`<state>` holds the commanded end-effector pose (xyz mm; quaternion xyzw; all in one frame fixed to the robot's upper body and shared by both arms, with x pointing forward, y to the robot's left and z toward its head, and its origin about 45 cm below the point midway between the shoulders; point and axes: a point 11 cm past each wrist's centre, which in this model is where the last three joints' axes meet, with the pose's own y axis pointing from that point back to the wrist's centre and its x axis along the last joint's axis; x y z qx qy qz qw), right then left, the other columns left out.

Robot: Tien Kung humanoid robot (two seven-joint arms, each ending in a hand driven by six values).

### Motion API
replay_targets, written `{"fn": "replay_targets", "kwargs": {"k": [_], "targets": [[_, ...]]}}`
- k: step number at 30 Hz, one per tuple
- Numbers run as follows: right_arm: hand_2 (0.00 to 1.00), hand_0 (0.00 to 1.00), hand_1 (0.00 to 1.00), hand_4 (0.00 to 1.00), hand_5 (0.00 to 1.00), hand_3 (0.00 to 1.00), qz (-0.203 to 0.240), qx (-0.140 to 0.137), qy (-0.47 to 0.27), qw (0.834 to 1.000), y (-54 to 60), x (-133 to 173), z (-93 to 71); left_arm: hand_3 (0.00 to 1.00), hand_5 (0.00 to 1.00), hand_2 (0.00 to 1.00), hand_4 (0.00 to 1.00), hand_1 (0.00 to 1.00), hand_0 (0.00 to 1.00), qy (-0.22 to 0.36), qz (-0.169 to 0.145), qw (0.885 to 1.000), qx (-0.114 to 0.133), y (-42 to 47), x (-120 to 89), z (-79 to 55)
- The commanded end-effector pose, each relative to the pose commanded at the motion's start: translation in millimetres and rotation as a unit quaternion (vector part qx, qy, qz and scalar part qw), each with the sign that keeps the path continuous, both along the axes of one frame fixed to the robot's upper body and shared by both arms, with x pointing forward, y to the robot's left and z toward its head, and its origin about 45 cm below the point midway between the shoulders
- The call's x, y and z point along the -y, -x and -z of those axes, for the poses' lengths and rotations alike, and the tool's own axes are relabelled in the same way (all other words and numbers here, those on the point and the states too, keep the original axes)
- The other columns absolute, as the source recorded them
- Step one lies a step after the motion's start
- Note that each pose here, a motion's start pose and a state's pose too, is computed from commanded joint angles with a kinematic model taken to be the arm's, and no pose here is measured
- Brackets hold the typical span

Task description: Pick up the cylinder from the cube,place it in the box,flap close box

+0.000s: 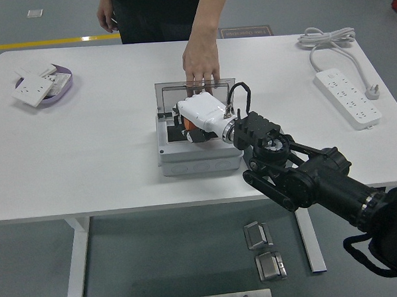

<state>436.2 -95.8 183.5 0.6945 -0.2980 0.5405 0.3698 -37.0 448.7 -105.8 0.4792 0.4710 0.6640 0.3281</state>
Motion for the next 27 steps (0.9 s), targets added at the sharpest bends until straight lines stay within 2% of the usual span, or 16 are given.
{"fn": "replay_targets", "kwargs": {"k": [3,4,9,10,15,16,21,22,27], "targets": [[0.535,0.623,0.573,0.377,0.002,0.591,0.001,-0.008,-0.01,1.0,0.4,-0.8,-0.7,0.617,0.177,0.612,0.675,0.632,0.59,0.001,0.001,1.0,0.001,-0.7,0.7,0.3],[0.604,0.732,0.646,0.468,0.127,0.652,0.001,-0.01,-0.013,1.0,0.6,-1.1,-0.8,0.616,0.177,0.612,0.675,0.632,0.591,0.001,0.001,1.0,0.001,-0.8,0.7,0.3],[0.604,0.732,0.646,0.468,0.127,0.652,0.005,-0.03,-0.037,0.999,1.7,-2.6,-1.2,0.616,0.177,0.612,0.675,0.632,0.591,0.0,0.002,1.0,0.001,-1.2,0.2,0.1],[0.634,0.753,0.654,0.538,0.198,0.679,0.006,-0.035,-0.042,0.998,2.2,-2.9,-0.8,0.614,0.178,0.612,0.674,0.632,0.59,0.0,0.002,1.0,0.001,-1.2,0.1,0.1],[0.634,0.753,0.654,0.538,0.198,0.679,0.01,-0.049,-0.063,0.997,3.3,-3.2,0.3,0.614,0.178,0.612,0.674,0.632,0.59,0.0,0.002,1.0,0.001,-1.6,0.4,0.2],[0.644,0.763,0.659,0.594,0.229,0.686,0.011,-0.05,-0.066,0.996,3.3,-3.1,0.3,0.613,0.178,0.612,0.673,0.631,0.591,0.0,0.002,1.0,0.001,-1.7,0.4,0.2],[0.644,0.763,0.659,0.594,0.229,0.686,0.013,-0.058,-0.077,0.995,2.9,-2.6,-0.1,0.613,0.178,0.612,0.673,0.631,0.591,-0.001,0.004,1.0,0.002,-3.6,0.1,0.1],[0.642,0.756,0.653,0.72,0.41,0.683,0.013,-0.059,-0.079,0.995,2.9,-2.5,-0.1,0.61,0.182,0.611,0.664,0.631,0.59,-0.001,0.004,1.0,0.002,-3.9,0.1,0.1],[0.642,0.756,0.653,0.72,0.41,0.683,0.007,-0.073,-0.099,0.992,7.9,-9.3,-1.8,0.61,0.182,0.611,0.664,0.631,0.59,0.0,0.005,1.0,0.003,-3.8,1.0,0.5]]}}
